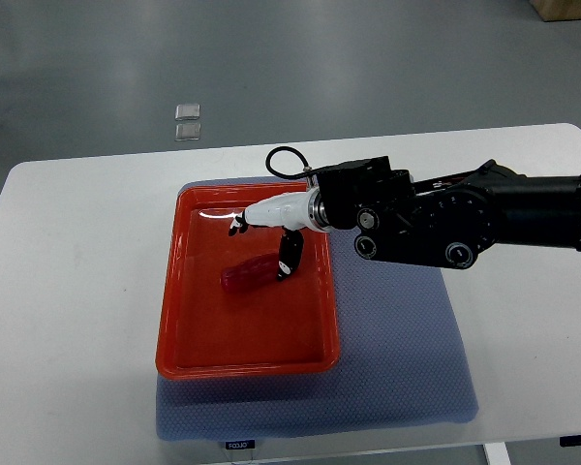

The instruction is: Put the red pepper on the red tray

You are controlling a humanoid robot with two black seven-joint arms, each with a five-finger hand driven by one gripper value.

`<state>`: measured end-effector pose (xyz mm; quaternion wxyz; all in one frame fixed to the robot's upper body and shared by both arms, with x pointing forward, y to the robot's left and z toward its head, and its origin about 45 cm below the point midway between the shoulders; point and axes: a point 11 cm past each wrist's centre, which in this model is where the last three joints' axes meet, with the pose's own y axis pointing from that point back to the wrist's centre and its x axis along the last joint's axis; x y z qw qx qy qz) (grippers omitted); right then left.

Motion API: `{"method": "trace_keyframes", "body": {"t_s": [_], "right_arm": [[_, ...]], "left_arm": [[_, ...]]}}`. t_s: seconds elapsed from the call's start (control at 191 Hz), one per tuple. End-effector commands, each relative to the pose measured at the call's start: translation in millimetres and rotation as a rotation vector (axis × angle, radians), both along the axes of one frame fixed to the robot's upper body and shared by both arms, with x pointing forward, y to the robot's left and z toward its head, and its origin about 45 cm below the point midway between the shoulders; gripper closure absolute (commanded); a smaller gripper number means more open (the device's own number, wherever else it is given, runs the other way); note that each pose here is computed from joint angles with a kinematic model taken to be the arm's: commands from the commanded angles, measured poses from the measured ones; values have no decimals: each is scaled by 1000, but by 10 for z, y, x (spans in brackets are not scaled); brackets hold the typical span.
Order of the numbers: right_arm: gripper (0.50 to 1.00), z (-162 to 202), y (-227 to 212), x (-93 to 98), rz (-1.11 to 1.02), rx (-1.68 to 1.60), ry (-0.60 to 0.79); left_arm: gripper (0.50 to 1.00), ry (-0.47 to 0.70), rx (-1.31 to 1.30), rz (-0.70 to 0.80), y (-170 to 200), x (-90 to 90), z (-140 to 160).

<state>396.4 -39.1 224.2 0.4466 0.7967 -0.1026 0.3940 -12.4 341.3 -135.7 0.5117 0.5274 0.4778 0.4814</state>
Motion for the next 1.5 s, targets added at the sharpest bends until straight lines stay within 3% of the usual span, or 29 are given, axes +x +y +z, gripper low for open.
{"method": "trace_keyframes", "body": {"t_s": [0.0,0.32,0.535,0.787,0.876,1.054,1.264,1.495], "right_arm": [[589,74,-69,68,-14,24,-8],[589,352,-820,641,-318,193,-46],[589,372,-1198,762,-602,592,123],[587,377,-1554,930,-851,898,180],[581,356,-1696,997,-967,1078,271],[576,225,-1906,957,-1106,1488,485],[576,-112,-1944,871,-1261,1748,705],[576,-256,-2084,857,-1334,1858,724]], "left_arm": [[500,0,0,0,0,2,0],[500,0,0,-1,0,2,0],[500,0,0,0,0,2,0],[500,1,0,-1,0,-7,0],[500,0,0,0,0,2,0],[500,0,0,-1,0,2,0],[500,1,0,1,0,-7,0],[500,0,0,0,0,2,0]]}}
